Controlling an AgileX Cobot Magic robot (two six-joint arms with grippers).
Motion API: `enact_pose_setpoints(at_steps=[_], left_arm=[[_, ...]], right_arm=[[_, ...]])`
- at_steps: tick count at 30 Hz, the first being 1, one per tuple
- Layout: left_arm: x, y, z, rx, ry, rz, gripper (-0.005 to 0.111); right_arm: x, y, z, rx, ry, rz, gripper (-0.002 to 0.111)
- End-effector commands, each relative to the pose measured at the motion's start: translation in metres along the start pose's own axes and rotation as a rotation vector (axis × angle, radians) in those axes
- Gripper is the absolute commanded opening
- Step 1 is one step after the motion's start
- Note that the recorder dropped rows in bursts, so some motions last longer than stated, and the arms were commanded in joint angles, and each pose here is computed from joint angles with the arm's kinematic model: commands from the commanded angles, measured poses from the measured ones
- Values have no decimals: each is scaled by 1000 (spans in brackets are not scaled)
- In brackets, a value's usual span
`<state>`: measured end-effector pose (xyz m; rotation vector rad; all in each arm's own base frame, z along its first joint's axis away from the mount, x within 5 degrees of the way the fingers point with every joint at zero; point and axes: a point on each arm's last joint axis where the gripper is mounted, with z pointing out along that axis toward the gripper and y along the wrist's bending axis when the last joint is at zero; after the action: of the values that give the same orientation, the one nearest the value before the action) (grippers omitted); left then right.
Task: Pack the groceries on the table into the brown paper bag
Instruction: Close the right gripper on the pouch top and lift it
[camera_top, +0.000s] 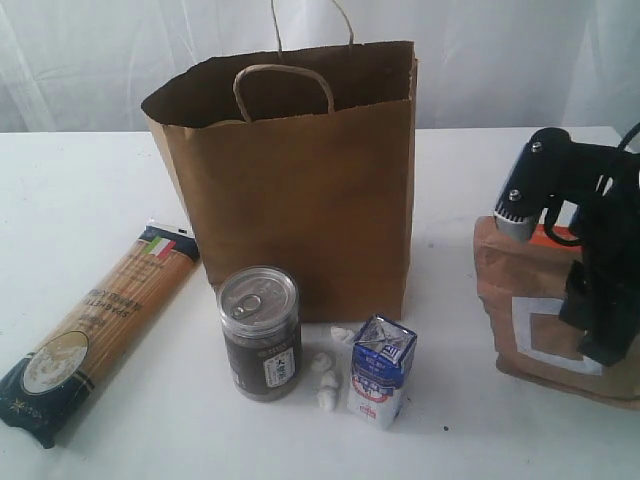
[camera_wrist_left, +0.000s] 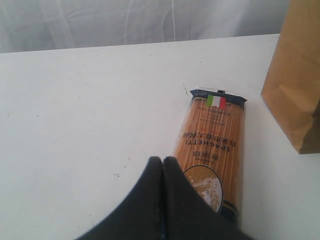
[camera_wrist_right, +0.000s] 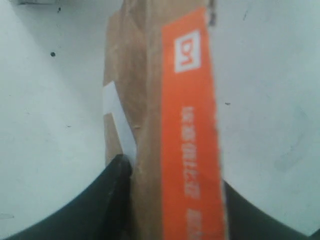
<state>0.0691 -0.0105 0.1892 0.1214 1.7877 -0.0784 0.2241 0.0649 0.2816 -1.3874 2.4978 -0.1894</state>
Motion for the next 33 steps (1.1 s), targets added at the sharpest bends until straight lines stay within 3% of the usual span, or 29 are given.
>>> enact_pose_setpoints(at_steps=[1,15,23,33], left_arm=[[1,0,0,4,8,-15,0],[1,-1,0,19,6,-12,0],[1,-3,0,37,5,-3,0],[-2,-1,0,15,-25,-1,0]], right_arm=[[2,0,-4,-6,-23,75,0],[39,-26,-9,12,-59,343,0],[40,-19,-21,-119,-194,514,0],[29,-33,-107,82,-417,540,0]])
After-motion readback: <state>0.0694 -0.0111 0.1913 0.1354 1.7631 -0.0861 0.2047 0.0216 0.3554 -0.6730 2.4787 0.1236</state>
